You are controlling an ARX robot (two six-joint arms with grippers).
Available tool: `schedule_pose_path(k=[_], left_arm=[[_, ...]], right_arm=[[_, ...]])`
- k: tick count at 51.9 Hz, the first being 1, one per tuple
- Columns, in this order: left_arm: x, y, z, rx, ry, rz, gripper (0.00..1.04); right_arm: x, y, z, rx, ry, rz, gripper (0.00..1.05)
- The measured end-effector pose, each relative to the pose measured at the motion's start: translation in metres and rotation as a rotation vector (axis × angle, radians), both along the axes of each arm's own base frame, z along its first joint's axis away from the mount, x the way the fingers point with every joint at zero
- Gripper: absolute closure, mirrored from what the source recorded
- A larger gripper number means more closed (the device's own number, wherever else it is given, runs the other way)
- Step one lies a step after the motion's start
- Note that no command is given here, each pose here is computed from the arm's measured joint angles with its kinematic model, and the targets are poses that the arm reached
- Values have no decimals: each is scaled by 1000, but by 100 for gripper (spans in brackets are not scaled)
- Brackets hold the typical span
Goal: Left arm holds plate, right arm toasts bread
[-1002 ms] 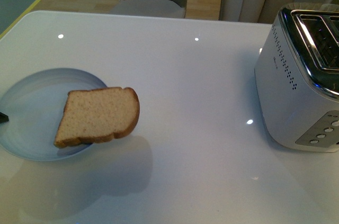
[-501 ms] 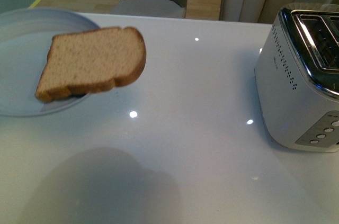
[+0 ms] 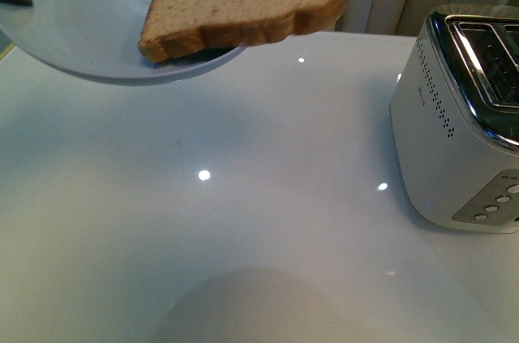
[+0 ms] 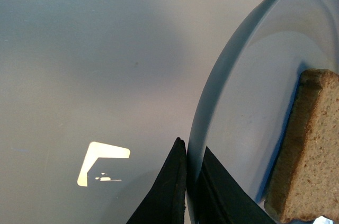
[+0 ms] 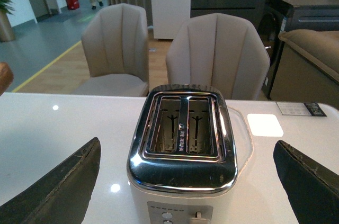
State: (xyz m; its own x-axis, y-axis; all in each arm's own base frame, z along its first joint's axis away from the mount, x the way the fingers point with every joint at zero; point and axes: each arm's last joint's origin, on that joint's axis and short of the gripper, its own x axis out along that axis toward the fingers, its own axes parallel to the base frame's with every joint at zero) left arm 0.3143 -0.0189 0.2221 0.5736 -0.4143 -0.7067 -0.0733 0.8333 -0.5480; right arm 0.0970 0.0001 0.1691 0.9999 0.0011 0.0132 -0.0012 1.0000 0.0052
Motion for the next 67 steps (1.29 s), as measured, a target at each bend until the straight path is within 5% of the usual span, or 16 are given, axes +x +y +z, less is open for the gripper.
schedule_pose_path(k=[24,30,34,51,67], left_arm=[[-7,-46,10,-52,25,-47,102],[-8,-53,10,-56,32,-50,102],[-9,-57,10,-58,34,-59,102],[-10,-62,10,-58,40,-55,102],[-9,-67,17,-66,30,-58,102]], right_arm=[[0,0,0,0,3,0,9],[4,3,-2,232,446,45,9],[11,6,-3,352,563,11,9],[61,28,39,529,492,141,9],[111,45,40,710,531,279,9]])
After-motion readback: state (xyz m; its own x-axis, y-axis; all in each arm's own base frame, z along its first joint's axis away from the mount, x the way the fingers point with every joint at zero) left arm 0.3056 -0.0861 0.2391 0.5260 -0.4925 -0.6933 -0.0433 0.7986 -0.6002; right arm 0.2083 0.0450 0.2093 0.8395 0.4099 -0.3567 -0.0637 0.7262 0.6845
